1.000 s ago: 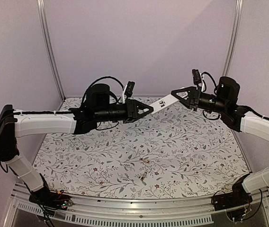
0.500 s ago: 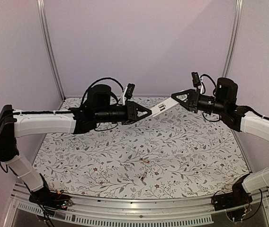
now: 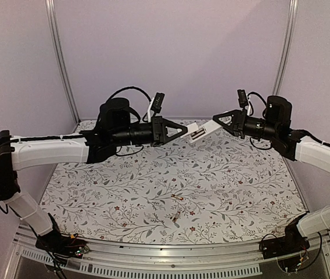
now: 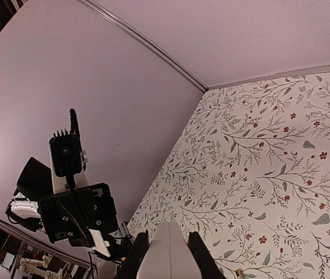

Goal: Load the batteries into the remote control
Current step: Remove the battery cover from the remote control, then place the battery cover at the center of the board.

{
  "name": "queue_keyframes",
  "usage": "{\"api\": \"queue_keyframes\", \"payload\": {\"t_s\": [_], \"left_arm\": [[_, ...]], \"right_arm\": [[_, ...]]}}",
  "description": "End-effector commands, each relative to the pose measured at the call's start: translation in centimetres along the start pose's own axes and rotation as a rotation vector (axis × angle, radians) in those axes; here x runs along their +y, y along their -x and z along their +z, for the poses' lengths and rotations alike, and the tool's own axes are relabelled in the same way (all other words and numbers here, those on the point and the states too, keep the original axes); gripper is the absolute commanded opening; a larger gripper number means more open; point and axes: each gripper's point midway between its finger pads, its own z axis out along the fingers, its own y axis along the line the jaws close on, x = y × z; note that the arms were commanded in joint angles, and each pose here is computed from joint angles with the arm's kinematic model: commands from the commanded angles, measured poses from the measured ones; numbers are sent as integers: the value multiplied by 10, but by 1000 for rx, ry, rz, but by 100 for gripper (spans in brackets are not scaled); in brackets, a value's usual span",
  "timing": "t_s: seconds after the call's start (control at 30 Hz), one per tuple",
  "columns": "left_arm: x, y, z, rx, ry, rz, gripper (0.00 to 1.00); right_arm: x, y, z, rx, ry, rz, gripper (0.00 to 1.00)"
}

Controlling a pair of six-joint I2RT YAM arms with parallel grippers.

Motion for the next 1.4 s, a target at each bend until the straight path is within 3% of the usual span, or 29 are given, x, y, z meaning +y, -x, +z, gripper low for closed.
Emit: {"api": "queue_keyframes", "payload": {"t_s": [0.0, 0.2, 0.37, 0.67, 0.8, 0.97, 1.17, 1.37], "left_arm": [[-13, 16, -24, -36, 49, 81, 0], [89, -19, -80, 78, 574, 118, 0], [146, -52, -126, 151, 858, 149, 0], [195, -47, -192, 235, 1319, 361, 0], [212, -49, -201, 330, 1457, 429, 0], [227, -66, -189, 423, 1484, 469, 0], [224, -94, -135, 397, 1159, 349, 0], [224, -110, -105, 335, 937, 196, 5]], "right_arm": [[-31, 3, -10, -4, -86, 19, 0], [-41, -5, -28, 24, -111, 29, 0], [-36, -21, -33, 81, -78, 35, 0], [-29, -47, -39, 165, -12, 39, 0], [-30, -50, -40, 174, -13, 44, 0], [-32, -53, -40, 180, -17, 45, 0], [-35, -56, -40, 188, -20, 47, 0], [-35, -56, -40, 191, -19, 47, 0]]}}
